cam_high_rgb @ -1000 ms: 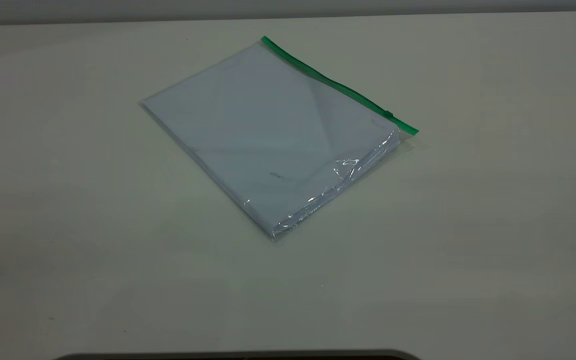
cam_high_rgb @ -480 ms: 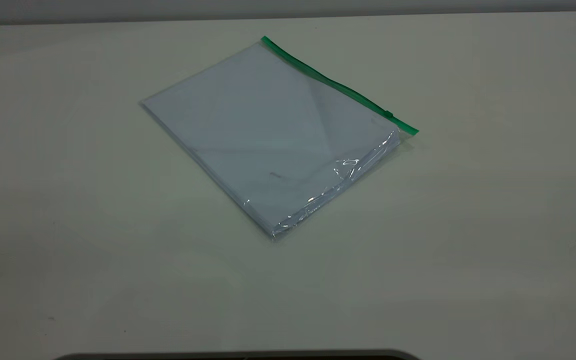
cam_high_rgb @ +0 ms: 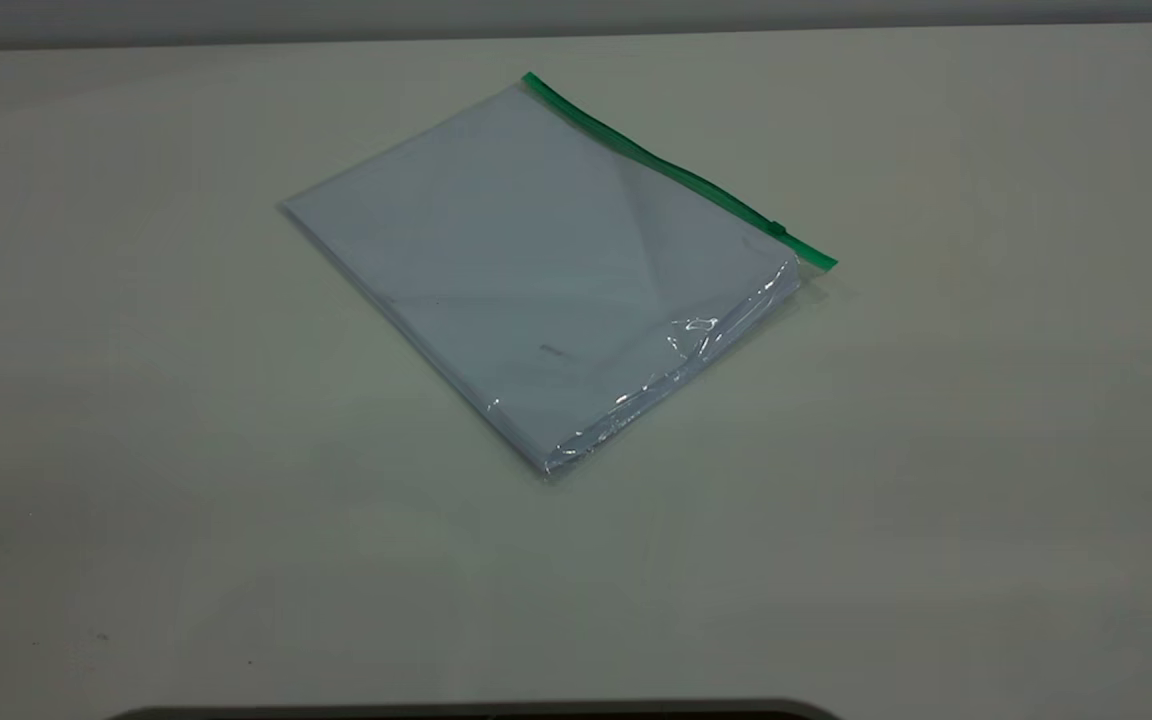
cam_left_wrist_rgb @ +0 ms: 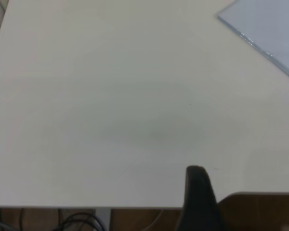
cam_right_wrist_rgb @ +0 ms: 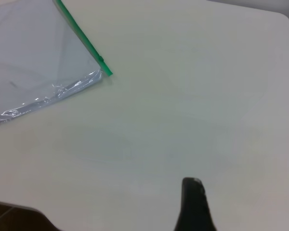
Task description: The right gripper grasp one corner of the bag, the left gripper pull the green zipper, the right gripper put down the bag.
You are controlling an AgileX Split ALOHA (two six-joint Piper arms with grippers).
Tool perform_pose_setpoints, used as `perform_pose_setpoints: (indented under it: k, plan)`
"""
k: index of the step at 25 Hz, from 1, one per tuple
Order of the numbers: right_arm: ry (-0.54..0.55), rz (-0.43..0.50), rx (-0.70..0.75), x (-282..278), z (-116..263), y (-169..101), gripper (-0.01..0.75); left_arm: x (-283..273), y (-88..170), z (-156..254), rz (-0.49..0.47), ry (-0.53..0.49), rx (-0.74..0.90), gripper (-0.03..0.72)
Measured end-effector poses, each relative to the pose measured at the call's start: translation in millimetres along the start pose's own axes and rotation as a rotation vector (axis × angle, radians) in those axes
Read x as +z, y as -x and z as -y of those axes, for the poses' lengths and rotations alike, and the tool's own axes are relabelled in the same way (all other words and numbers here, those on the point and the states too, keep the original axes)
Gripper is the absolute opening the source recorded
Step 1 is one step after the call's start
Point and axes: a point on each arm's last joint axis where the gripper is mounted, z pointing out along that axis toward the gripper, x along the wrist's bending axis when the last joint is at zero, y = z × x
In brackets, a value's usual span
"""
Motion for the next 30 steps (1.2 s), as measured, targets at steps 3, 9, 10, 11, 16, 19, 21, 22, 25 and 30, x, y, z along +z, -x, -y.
perform_pose_setpoints:
  k: [3, 9, 10, 11, 16, 19, 21, 22, 25, 30]
  plan:
    - [-0.007, 0.004, 0.023, 0.0, 0.7, 0.3, 0.570, -0.1, -0.3, -2.9, -0.003, -0.028, -0.033, 0.579]
    - [-0.018, 0.033, 0.041, -13.1, -8.8, 3.3, 0.570, -7.5, -1.7, -48.5, -0.015, -0.110, -0.045, 0.579]
    - [-0.026, 0.033, 0.051, -13.5, -12.9, 3.7, 0.570, -8.6, -1.8, -59.3, -0.015, -0.118, -0.045, 0.579]
    - [-0.036, 0.032, 0.060, -13.3, -17.7, 4.3, 0.570, -6.8, -2.5, -71.5, -0.023, -0.137, -0.042, 0.579]
    - [-0.105, 0.025, 0.089, 7.7, -44.8, 8.8, 0.570, 22.7, -3.2, -128.5, -0.024, -0.237, -0.040, 0.579]
    - [-0.189, 0.002, 0.114, 29.8, -60.6, 10.5, 0.570, 47.0, -3.5, -157.9, -0.023, -0.271, -0.032, 0.579]
    - [-0.255, -0.012, 0.128, 47.5, -68.4, 11.7, 0.570, 63.0, -3.7, -175.7, -0.020, -0.273, -0.011, 0.579]
    - [-0.285, -0.017, 0.134, 56.5, -71.3, 12.4, 0.570, 72.7, -3.8, -183.7, -0.018, -0.274, 0.002, 0.579]
    - [-0.344, -0.036, 0.160, 81.3, -78.1, 13.2, 0.570, 101.0, -4.0, -201.9, -0.014, -0.286, 0.027, 0.579]
    - [-0.359, -0.084, 0.236, 120.0, -88.6, 11.8, 0.570, 153.9, -0.3, -224.4, 0.029, -0.257, 0.013, 0.579]
